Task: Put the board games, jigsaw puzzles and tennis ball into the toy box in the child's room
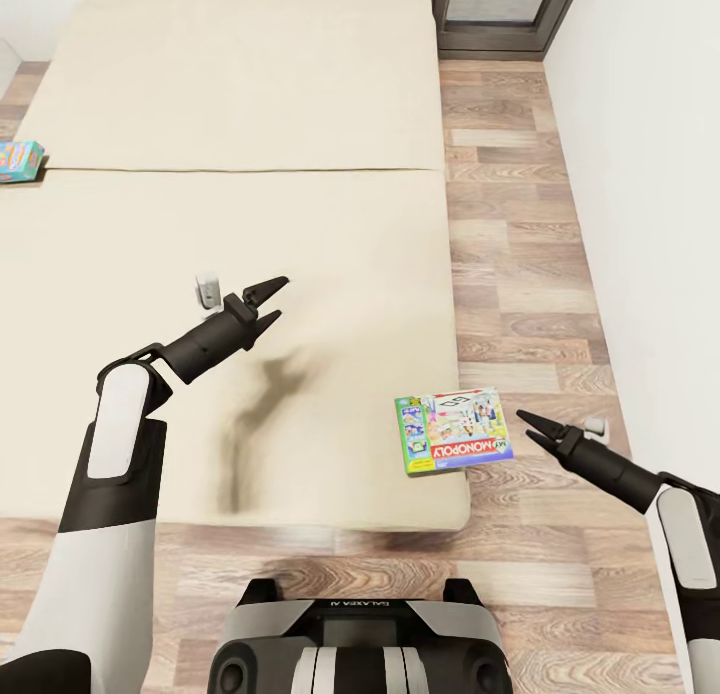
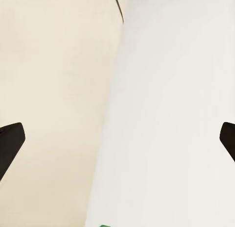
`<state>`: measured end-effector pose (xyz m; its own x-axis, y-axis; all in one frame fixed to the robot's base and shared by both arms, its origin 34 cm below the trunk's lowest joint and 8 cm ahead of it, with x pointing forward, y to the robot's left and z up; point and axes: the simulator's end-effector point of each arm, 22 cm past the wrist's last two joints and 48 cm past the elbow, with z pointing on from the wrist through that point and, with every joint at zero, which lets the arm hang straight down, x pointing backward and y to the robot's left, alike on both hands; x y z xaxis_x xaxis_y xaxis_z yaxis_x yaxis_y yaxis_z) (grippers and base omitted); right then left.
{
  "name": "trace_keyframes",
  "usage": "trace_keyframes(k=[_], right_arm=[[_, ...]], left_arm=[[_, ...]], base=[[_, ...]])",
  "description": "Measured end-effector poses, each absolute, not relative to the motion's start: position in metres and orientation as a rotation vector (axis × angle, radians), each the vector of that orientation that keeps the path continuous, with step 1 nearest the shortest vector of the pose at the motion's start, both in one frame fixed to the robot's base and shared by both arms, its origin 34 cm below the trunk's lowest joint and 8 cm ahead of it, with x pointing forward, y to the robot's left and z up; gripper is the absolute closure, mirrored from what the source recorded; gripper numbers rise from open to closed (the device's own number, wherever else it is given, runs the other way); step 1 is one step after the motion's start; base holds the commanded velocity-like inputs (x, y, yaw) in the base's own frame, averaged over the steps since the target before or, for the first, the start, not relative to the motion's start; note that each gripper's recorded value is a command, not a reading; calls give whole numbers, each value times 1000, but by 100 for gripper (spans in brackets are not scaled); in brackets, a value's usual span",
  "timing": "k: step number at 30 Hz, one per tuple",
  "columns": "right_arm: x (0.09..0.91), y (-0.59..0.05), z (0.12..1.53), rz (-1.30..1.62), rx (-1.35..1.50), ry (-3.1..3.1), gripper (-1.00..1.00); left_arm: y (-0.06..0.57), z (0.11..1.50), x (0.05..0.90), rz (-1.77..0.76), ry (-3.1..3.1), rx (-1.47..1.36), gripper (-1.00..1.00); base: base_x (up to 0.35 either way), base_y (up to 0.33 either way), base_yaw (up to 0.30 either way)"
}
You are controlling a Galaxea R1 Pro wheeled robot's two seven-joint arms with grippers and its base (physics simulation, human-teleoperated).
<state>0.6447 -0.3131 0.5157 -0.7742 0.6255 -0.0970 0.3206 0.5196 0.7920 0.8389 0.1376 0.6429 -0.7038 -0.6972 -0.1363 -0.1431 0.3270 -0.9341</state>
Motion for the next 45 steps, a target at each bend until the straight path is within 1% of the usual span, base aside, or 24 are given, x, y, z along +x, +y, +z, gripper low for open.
trace_keyframes(k=[45], right_arm=[[623,-309,492,1160,873,2433,-100]], left_arm=[[137,643,839,-1380,2068,-738,-100]], base=[[0,0,3]])
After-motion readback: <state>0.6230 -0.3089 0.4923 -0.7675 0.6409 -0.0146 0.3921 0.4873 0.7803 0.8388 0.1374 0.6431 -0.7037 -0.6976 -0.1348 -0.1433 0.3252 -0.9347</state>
